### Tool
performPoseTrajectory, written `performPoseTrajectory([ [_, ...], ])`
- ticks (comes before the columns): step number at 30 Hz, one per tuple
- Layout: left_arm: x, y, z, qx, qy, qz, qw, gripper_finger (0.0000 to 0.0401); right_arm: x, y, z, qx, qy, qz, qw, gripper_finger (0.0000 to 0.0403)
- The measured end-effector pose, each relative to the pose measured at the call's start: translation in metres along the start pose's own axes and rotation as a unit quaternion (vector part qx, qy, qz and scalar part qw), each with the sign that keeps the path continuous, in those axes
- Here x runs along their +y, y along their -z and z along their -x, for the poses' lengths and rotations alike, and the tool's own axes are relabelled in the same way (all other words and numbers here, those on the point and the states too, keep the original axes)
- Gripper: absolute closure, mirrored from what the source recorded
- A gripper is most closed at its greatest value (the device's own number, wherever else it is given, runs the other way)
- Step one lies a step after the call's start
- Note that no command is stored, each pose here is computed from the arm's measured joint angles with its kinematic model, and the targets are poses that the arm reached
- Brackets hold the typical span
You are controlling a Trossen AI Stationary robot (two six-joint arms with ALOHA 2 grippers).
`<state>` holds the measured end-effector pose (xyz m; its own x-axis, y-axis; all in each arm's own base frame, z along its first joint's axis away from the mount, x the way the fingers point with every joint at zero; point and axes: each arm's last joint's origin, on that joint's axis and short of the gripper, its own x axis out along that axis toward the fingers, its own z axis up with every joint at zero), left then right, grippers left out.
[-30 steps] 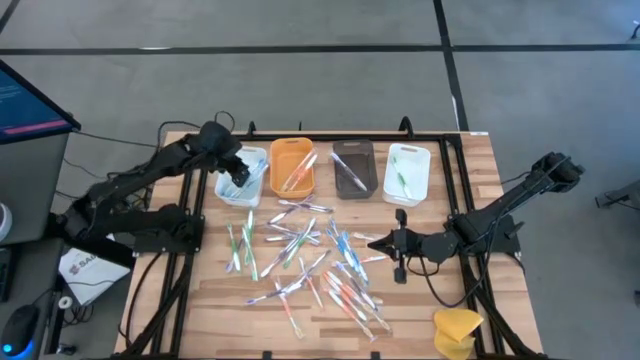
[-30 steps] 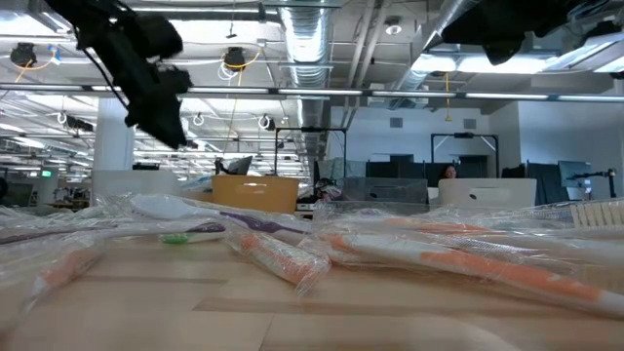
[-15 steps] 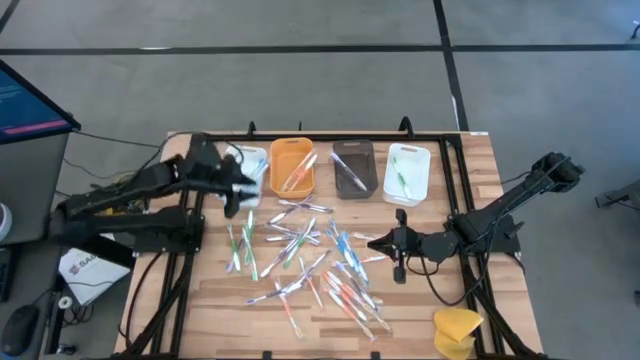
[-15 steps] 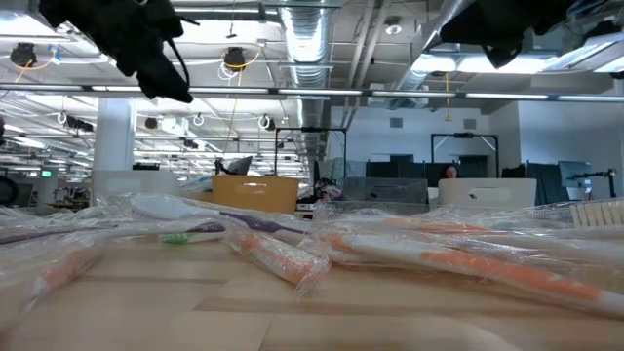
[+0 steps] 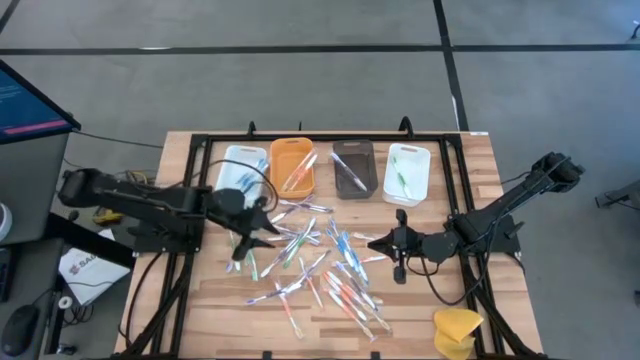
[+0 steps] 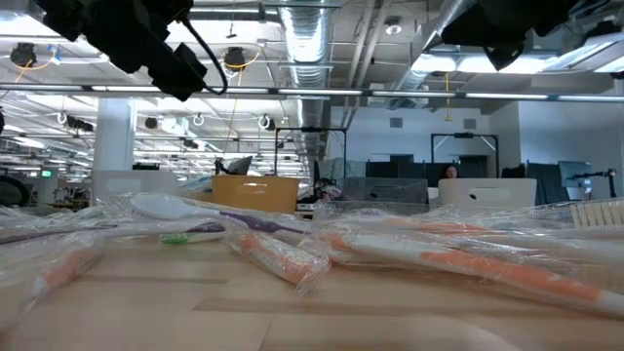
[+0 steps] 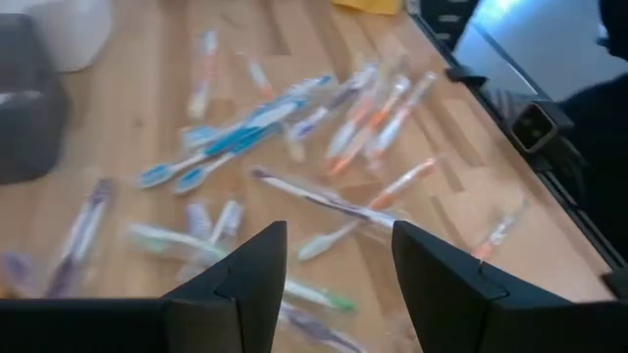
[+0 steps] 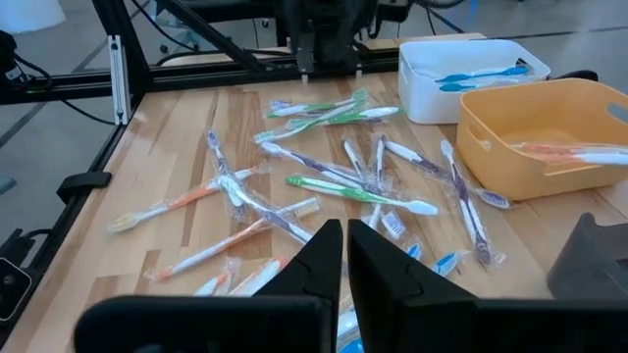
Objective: Pick & Place Toothbrushes
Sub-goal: Put the green toothbrush into right white the bin
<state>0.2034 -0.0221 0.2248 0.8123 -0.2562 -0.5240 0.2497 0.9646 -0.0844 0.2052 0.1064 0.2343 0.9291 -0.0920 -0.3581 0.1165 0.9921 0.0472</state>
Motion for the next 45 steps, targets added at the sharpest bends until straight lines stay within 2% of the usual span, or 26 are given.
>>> performPoseTrajectory([
  [5,-0.001,0.000,-0.012,-0.001,0.007,-0.007,1.000,0.0224,0.000,0.000,0.000,0.000,0.000,0.000,1.000,0.0389],
  [10,-0.003,0.001,-0.013,-0.001,0.038,-0.086,0.996,0.0225,0.000,0.000,0.000,-0.001,0.000,-0.001,1.000,0.0392],
  [15,-0.003,0.001,-0.013,-0.001,0.038,-0.094,0.995,0.0222,0.000,0.000,0.000,-0.001,0.000,-0.001,1.000,0.0392],
  [17,0.000,0.000,-0.013,0.002,0.002,-0.092,0.996,0.0216,0.000,0.000,0.000,0.000,0.000,0.000,1.000,0.0392],
  [19,0.004,0.000,-0.012,0.009,-0.072,-0.085,0.994,0.0206,0.000,0.000,0.000,0.000,0.001,0.004,1.000,0.0392],
  [21,0.006,0.000,-0.012,0.011,-0.104,-0.084,0.991,0.0194,-0.001,0.000,-0.001,0.000,0.003,0.003,1.000,0.0391],
  [23,0.006,0.000,-0.012,0.010,-0.096,-0.079,0.992,0.0181,-0.002,-0.001,-0.001,0.000,0.006,0.002,1.000,0.0391],
  [28,0.004,0.004,-0.016,0.019,-0.083,0.012,0.996,0.0158,-0.003,-0.001,-0.002,0.000,0.008,0.001,1.000,0.0391],
  [33,-0.002,0.018,-0.026,0.054,-0.073,0.016,0.996,0.0144,-0.002,-0.001,-0.002,0.000,0.006,0.002,1.000,0.0392],
  [36,-0.007,0.022,-0.030,0.068,-0.060,-0.028,0.995,0.0142,-0.002,-0.001,-0.002,0.000,0.006,0.002,1.000,0.0392],
  [39,-0.014,0.022,-0.031,0.074,-0.036,-0.128,0.988,0.0145,-0.003,-0.001,-0.002,0.001,0.008,0.004,1.000,0.0392],
  [41,-0.018,0.023,-0.028,0.078,-0.025,-0.176,0.981,0.0147,-0.004,-0.001,-0.002,0.001,0.010,0.006,1.000,0.0392],
  [43,-0.019,0.024,-0.024,0.092,-0.021,-0.188,0.978,0.0148,-0.005,-0.001,-0.003,0.002,0.013,0.011,1.000,0.0392],
  [45,-0.018,0.033,-0.018,0.142,-0.019,-0.174,0.974,0.0150,-0.007,-0.001,-0.004,0.004,0.017,0.010,1.000,0.0392],
])
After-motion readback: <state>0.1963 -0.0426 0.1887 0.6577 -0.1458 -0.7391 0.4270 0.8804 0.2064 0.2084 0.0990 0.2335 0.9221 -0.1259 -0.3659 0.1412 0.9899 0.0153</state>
